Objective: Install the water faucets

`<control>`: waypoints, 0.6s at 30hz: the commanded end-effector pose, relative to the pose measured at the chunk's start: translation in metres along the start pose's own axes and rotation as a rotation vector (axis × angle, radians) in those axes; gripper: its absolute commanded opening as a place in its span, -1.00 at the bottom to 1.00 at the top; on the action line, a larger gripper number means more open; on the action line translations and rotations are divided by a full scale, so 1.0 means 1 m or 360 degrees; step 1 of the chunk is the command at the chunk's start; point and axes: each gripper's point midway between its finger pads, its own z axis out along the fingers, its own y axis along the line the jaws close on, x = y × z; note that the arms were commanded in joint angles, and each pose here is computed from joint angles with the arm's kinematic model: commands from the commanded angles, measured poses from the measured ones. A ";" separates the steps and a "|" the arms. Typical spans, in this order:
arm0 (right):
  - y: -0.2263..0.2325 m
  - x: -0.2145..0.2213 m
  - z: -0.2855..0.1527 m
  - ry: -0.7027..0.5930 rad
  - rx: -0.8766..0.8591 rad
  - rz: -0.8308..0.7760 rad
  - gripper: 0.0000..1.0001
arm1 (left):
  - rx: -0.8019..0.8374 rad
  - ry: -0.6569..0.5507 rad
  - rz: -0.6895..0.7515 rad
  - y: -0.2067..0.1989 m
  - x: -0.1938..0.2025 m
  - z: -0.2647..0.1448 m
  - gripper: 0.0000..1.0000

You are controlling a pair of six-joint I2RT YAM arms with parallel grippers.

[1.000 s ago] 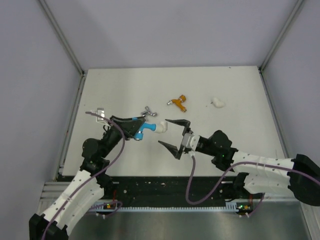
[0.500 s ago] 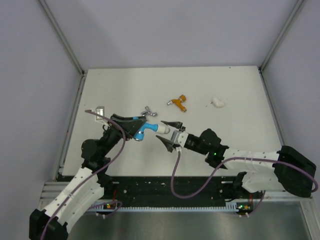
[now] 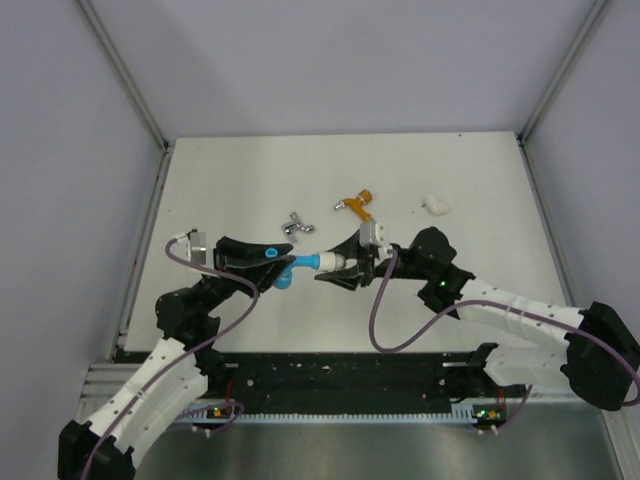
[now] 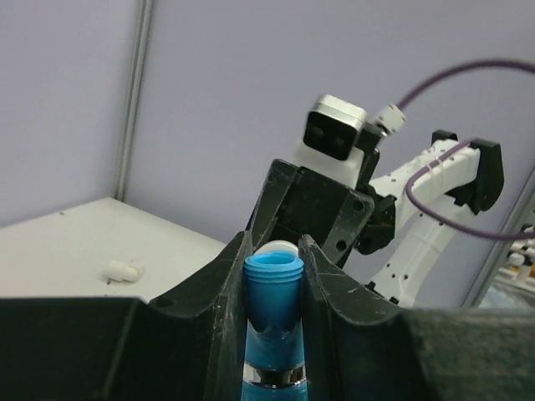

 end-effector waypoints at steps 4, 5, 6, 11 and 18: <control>0.002 -0.044 0.005 0.0000 -0.0316 0.0794 -1.00 | 0.0402 -0.0060 0.0582 -0.043 -0.010 -0.009 -1.00; 0.003 -0.044 0.006 0.0015 -0.0356 0.0853 -1.00 | 0.0402 -0.0060 0.0580 -0.043 -0.009 -0.009 -1.00; 0.003 -0.043 0.007 0.0024 -0.0368 0.0904 -1.00 | 0.0403 -0.0061 0.0579 -0.043 -0.009 -0.009 -1.00; -0.014 -0.034 0.006 0.0020 -0.0201 0.0872 -0.08 | 0.0246 -0.0113 0.0488 -0.029 -0.015 -0.009 -1.00; -0.044 -0.032 -0.027 -0.0057 0.0268 0.0336 0.97 | -0.0256 -0.0180 0.0177 0.020 -0.026 -0.009 -1.00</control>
